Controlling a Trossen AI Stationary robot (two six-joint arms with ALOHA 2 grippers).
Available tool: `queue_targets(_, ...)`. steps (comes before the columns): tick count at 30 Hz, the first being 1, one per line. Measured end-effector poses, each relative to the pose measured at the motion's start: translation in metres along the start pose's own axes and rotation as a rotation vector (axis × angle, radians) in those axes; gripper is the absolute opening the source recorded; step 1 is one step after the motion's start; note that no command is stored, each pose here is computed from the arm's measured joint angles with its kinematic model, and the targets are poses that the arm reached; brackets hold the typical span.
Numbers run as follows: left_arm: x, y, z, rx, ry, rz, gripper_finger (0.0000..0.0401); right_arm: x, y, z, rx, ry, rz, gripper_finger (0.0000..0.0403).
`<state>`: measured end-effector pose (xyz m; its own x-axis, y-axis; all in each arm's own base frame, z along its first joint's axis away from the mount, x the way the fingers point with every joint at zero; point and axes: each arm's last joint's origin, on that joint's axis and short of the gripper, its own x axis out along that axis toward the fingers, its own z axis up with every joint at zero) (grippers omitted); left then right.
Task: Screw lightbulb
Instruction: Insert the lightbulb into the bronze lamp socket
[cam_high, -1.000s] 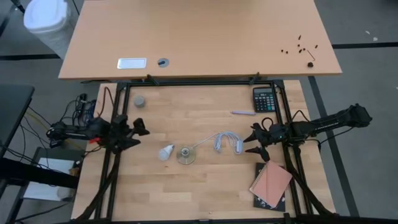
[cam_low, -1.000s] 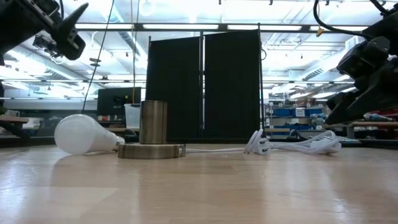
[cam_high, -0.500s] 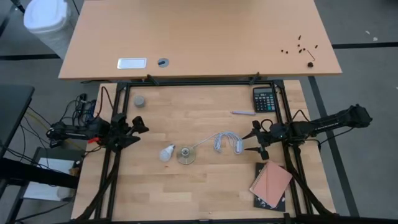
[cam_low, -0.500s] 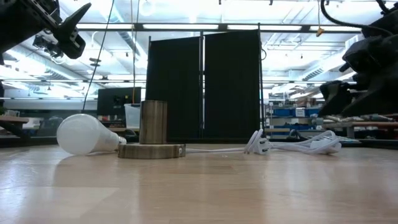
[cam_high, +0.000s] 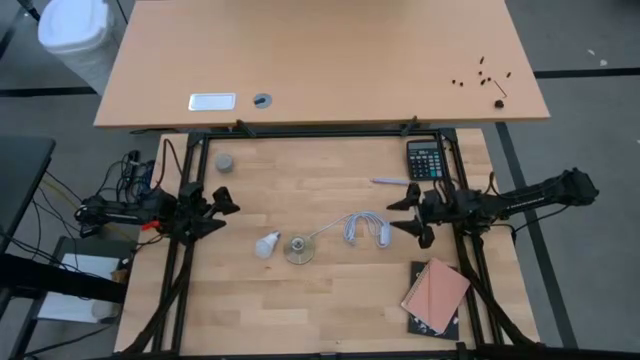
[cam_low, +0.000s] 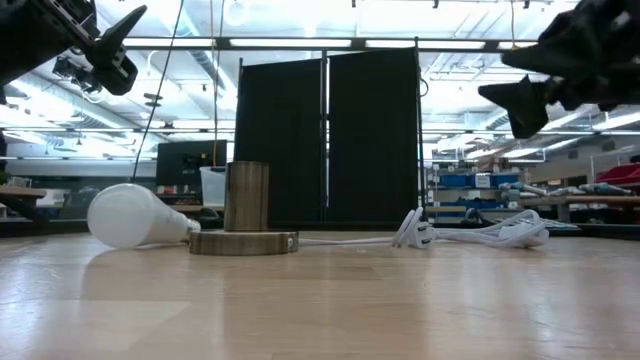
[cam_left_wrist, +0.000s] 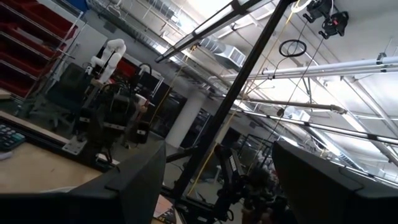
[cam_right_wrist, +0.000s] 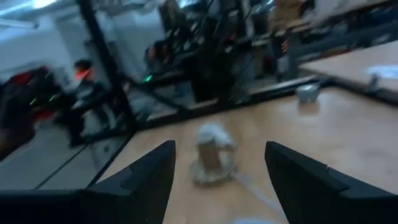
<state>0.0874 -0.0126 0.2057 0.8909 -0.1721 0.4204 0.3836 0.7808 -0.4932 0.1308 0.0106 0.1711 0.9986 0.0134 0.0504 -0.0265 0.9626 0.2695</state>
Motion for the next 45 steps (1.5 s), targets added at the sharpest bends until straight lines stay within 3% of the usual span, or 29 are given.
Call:
queue_targets(8, 0.000, 0.000, 0.000, 0.000, -0.004, -0.003, 0.0298, 0.000, 0.003, 0.007, 0.103, -0.061, 0.054, 0.0257)
queue_targets(14, 0.000, 0.000, 0.004, 0.054, -0.063, 0.059, 0.0298, 0.003, 0.003, 0.012, 0.106, -0.075, -0.017, 0.0255)
queue_targets(17, 0.003, -0.001, 0.008, 0.107, -0.054, 0.109, 0.0298, 0.014, 0.011, 0.025, 0.047, -0.004, -0.018, 0.0250)
queue_targets(22, 0.018, -0.010, 0.022, 0.255, 0.034, 0.153, 0.0298, 0.045, 0.030, 0.057, -0.132, 0.041, -0.062, 0.0245)
queue_targets(26, 0.032, -0.011, 0.026, 0.305, 0.153, 0.207, 0.0298, 0.074, 0.039, 0.073, -0.218, 0.093, -0.075, 0.0245)
queue_targets(33, 0.050, -0.016, 0.025, 0.266, 0.398, 0.189, 0.0298, 0.129, 0.050, 0.086, -0.357, 0.227, -0.090, 0.0245)
queue_targets(38, 0.055, -0.028, 0.033, 0.244, 0.444, 0.174, 0.0298, 0.169, 0.053, 0.094, -0.395, 0.313, -0.066, 0.0245)
queue_targets(45, 0.053, -0.036, 0.038, 0.268, 0.501, 0.233, 0.0298, 0.220, 0.056, 0.097, -0.443, 0.384, -0.045, 0.0245)
